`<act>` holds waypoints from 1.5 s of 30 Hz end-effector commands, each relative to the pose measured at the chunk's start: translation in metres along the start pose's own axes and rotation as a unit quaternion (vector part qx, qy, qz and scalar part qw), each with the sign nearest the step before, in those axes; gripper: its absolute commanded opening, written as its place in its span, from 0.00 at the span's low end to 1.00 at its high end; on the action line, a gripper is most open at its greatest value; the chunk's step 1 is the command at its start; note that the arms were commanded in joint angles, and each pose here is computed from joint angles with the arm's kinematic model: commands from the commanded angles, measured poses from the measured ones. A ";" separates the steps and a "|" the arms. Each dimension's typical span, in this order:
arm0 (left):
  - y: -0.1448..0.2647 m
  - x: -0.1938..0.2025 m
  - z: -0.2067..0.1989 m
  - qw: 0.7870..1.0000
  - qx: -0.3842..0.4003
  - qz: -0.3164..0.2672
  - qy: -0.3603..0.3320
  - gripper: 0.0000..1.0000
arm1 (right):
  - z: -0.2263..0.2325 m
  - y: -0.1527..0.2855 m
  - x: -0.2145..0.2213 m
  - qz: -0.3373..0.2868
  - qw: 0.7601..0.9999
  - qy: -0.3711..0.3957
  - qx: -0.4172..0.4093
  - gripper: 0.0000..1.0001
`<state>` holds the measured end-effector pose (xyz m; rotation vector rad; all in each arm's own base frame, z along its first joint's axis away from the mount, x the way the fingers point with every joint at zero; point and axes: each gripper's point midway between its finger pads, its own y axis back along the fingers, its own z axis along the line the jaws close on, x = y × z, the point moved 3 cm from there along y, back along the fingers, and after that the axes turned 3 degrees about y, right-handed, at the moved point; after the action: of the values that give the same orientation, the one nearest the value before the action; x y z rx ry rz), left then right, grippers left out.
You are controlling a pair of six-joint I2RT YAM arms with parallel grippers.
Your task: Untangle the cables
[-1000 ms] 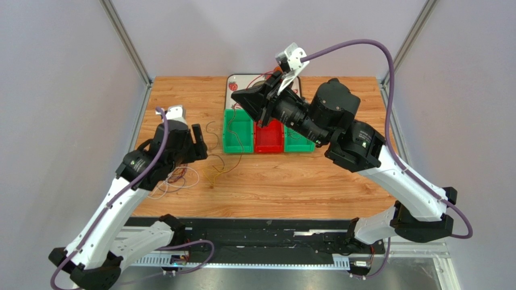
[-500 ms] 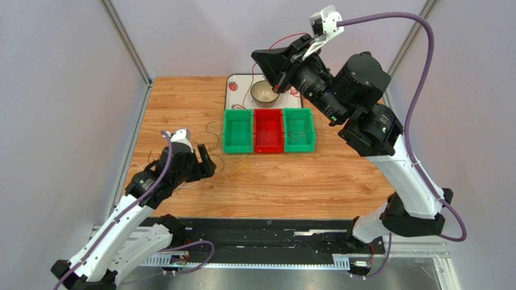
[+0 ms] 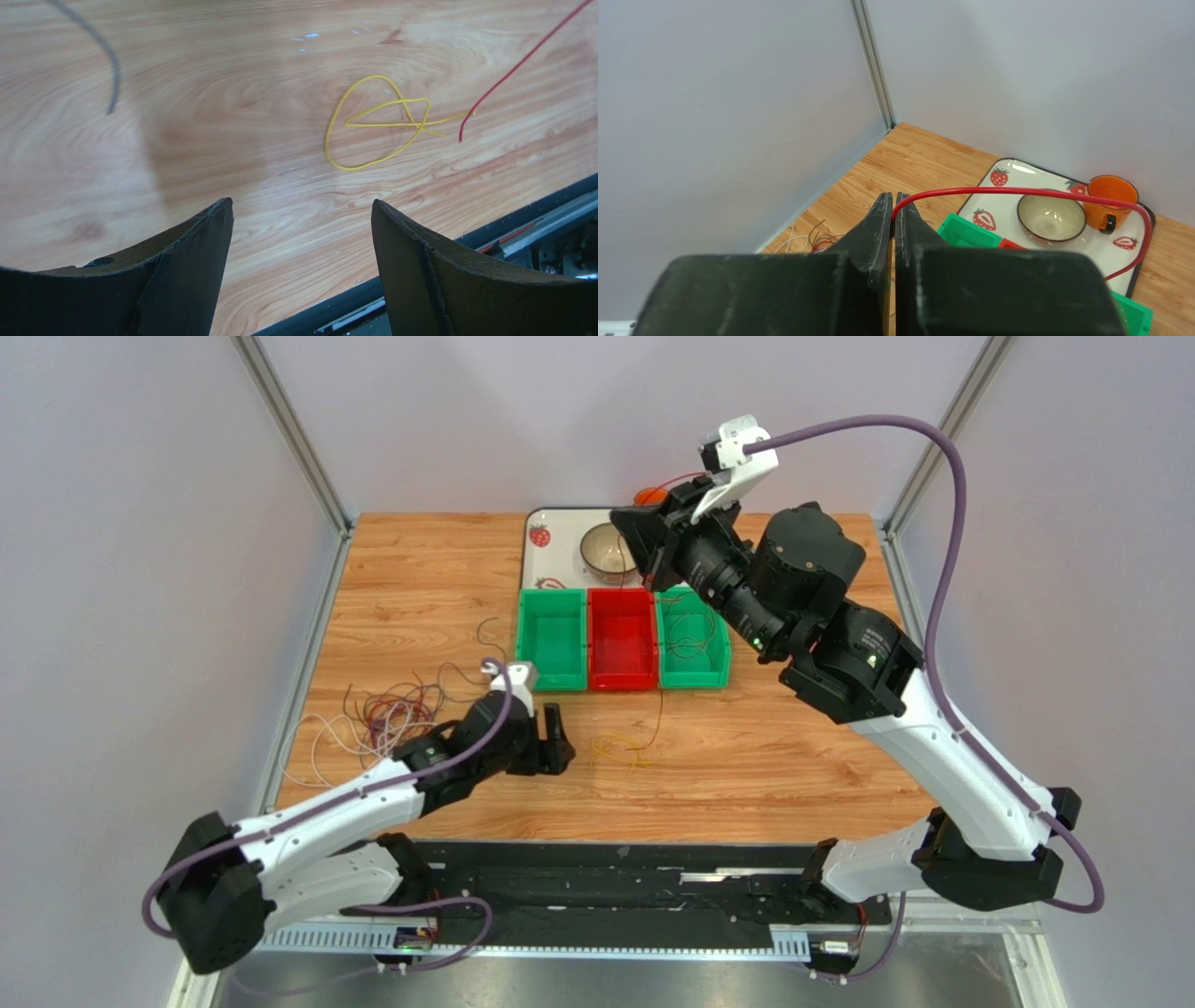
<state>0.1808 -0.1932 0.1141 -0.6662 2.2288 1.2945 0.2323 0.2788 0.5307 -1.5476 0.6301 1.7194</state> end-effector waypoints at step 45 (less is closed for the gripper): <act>-0.106 0.020 -0.039 0.989 -0.122 0.059 -0.064 0.48 | -0.052 0.059 0.015 -0.020 0.997 -0.003 0.073 0.00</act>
<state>0.2270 -0.2735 0.0507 -0.5115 2.0417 1.5991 0.2217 0.2102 0.4888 -1.4615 0.7703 1.6257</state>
